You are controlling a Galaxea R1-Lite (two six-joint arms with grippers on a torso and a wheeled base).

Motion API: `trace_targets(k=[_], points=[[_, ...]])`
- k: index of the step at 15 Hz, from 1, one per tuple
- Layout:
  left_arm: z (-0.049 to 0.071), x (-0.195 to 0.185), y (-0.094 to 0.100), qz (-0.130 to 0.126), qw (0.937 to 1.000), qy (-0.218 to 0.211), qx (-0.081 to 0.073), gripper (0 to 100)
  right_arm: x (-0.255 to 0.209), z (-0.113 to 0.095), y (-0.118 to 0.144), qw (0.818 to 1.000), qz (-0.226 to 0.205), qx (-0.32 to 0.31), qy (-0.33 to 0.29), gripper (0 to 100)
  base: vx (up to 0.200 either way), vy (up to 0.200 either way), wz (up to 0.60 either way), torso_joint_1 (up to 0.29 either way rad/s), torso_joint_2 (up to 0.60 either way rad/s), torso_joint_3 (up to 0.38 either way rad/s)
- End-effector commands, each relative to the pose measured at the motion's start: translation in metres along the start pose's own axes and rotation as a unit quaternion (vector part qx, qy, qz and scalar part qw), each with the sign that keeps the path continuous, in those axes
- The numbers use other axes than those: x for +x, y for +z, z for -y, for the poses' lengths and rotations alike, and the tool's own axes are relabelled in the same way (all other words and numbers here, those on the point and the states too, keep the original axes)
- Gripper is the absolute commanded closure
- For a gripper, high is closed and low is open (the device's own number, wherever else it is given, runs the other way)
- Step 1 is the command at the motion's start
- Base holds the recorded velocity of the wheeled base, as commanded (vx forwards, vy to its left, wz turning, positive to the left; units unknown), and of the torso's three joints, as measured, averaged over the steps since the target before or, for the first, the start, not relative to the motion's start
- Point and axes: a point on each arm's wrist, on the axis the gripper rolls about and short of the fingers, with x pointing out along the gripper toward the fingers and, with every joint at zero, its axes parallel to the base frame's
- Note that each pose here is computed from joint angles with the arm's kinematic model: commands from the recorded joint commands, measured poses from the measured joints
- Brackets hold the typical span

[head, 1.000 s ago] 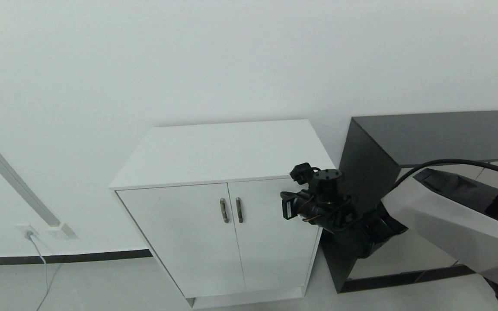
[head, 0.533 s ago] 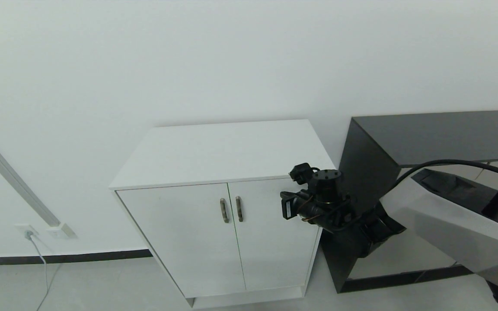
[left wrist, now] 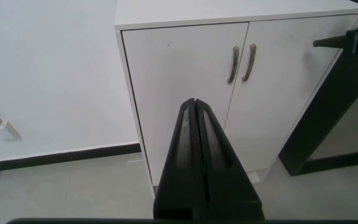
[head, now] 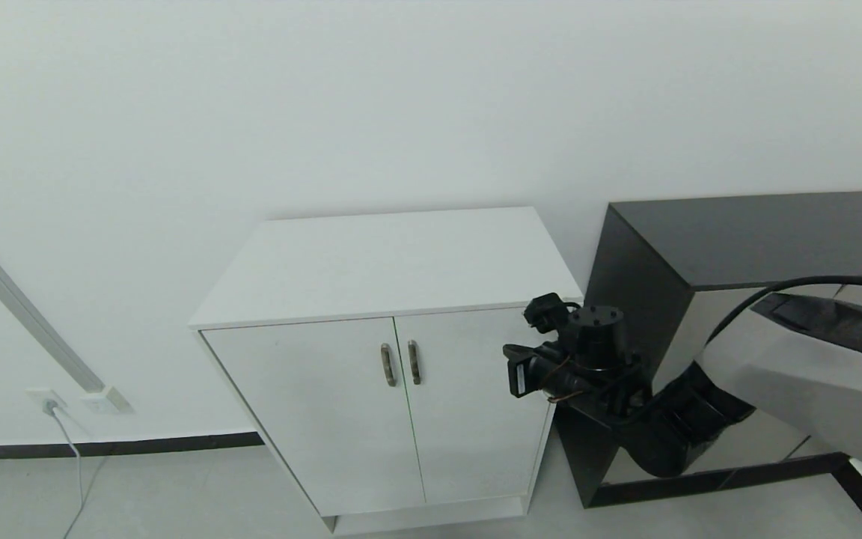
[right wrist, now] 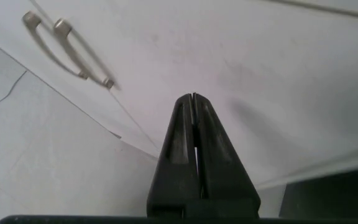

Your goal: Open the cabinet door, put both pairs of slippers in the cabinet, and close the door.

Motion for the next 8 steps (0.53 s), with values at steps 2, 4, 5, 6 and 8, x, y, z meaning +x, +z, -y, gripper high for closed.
trace_targets(k=[2,4,5,6,8], points=[[0.0,0.0,0.0,-0.001,1.0,0.0,0.0,100,-0.062,0.014,0.02,0.999,0.031,0.005,-0.027,100,0.0,0.0,0.0,0.0,0.0,0.0],[0.0,0.0,0.0,-0.001,1.0,0.0,0.0,100,-0.096,0.031,0.028,0.997,0.045,0.01,-0.065,100,0.0,0.0,0.0,0.0,0.0,0.0],[0.0,0.0,0.0,-0.001,1.0,0.0,-0.001,100,-0.114,0.04,0.03,0.995,0.045,0.014,-0.083,100,0.0,0.0,0.0,0.0,0.0,0.0],[0.0,0.0,0.0,-0.001,1.0,0.0,-0.001,100,-0.132,0.049,0.031,0.994,0.047,0.017,-0.101,100,0.0,0.0,0.0,0.0,0.0,0.0],[0.0,0.0,0.0,-0.001,1.0,0.0,-0.001,100,-0.169,0.068,0.032,0.986,0.052,0.025,-0.157,100,0.0,0.0,0.0,0.0,0.0,0.0]])
